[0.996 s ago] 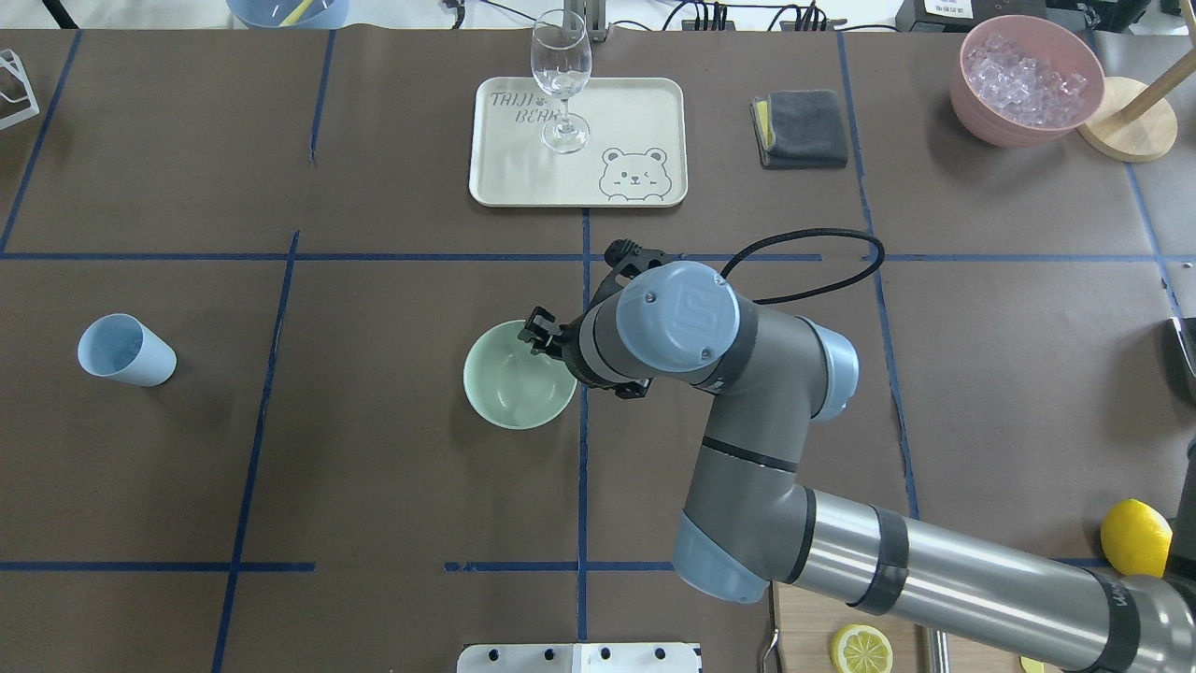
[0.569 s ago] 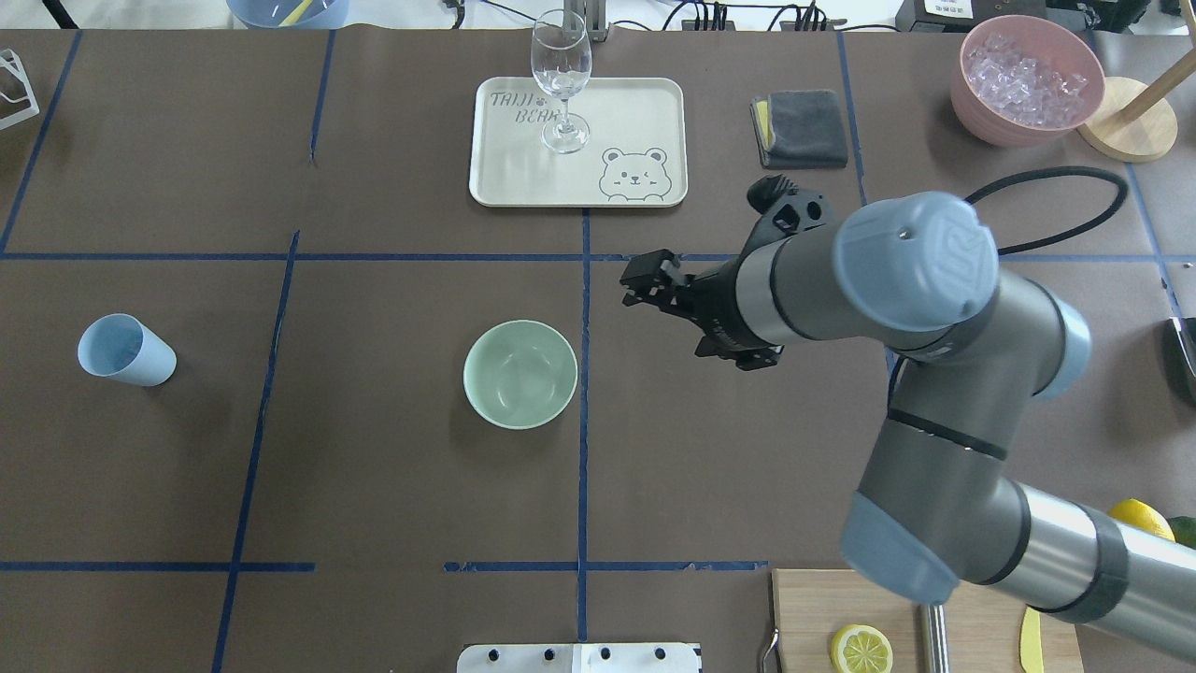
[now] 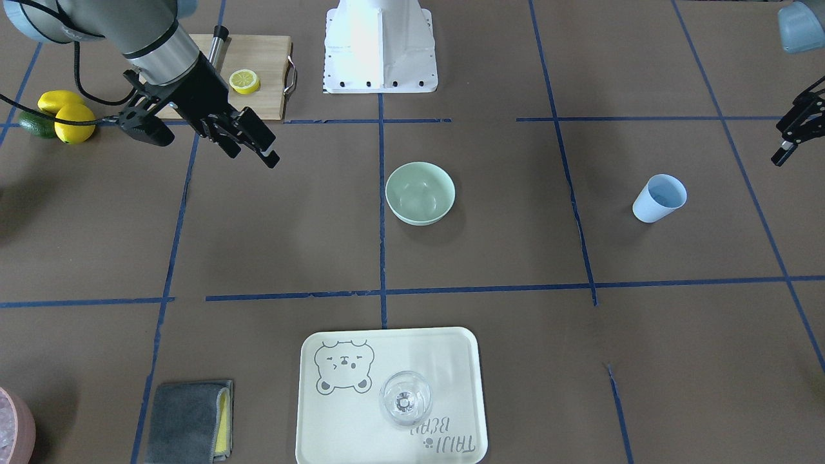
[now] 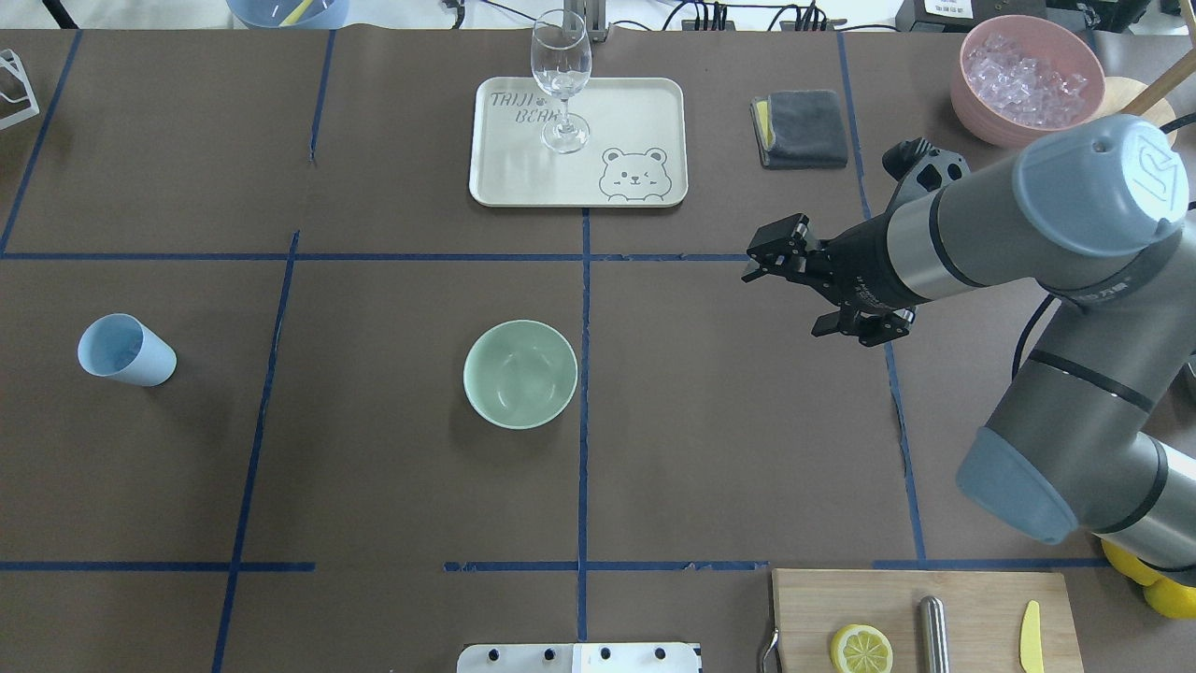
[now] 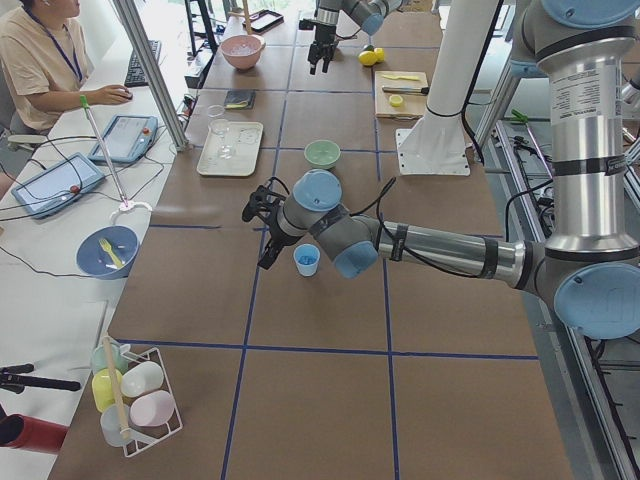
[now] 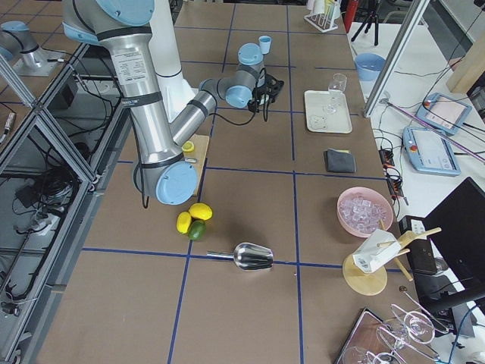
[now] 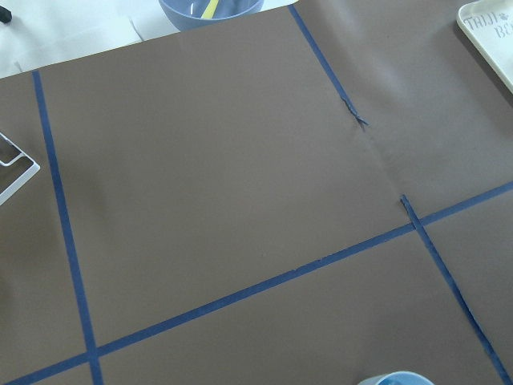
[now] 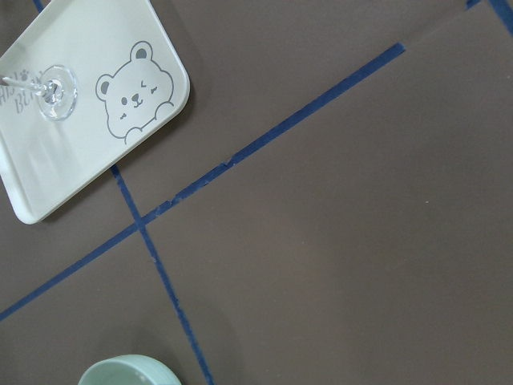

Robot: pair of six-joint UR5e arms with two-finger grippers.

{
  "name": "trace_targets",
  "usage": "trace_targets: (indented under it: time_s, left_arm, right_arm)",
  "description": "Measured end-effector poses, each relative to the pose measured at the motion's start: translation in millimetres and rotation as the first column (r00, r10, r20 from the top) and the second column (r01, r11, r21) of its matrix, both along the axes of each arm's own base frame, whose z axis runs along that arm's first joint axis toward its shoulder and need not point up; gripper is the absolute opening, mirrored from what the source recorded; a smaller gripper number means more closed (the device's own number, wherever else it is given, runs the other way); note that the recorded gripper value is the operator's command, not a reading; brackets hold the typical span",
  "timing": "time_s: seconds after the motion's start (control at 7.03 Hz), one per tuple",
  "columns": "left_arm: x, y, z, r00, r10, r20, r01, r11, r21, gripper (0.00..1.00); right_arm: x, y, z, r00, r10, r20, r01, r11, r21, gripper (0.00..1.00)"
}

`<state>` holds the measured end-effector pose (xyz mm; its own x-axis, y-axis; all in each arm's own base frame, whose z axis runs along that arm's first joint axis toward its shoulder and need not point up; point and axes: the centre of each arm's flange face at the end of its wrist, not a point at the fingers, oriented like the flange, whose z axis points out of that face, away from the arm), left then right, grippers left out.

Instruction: Pour ice into bowl

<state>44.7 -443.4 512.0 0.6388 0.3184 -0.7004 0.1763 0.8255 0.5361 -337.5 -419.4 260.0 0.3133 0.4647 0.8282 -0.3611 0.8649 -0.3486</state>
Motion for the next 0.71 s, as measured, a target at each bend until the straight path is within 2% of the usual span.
trace_targets:
  time_s: [0.43, 0.71]
  left_arm:
    - [30.5, 52.6, 28.9, 0.983, -0.179, -0.032, 0.179, 0.984, 0.001, 1.00]
    - [26.3, 91.0, 48.4, 0.964, -0.260, -0.048, 0.261, 0.965, 0.028, 0.99]
  right_arm:
    - [16.7, -4.3, 24.7, 0.999, -0.012, -0.035, 0.012, 1.000, 0.020, 1.00]
    - [22.6, -4.2, 32.8, 0.999, -0.017, -0.037, 0.017, 1.000, 0.026, 1.00]
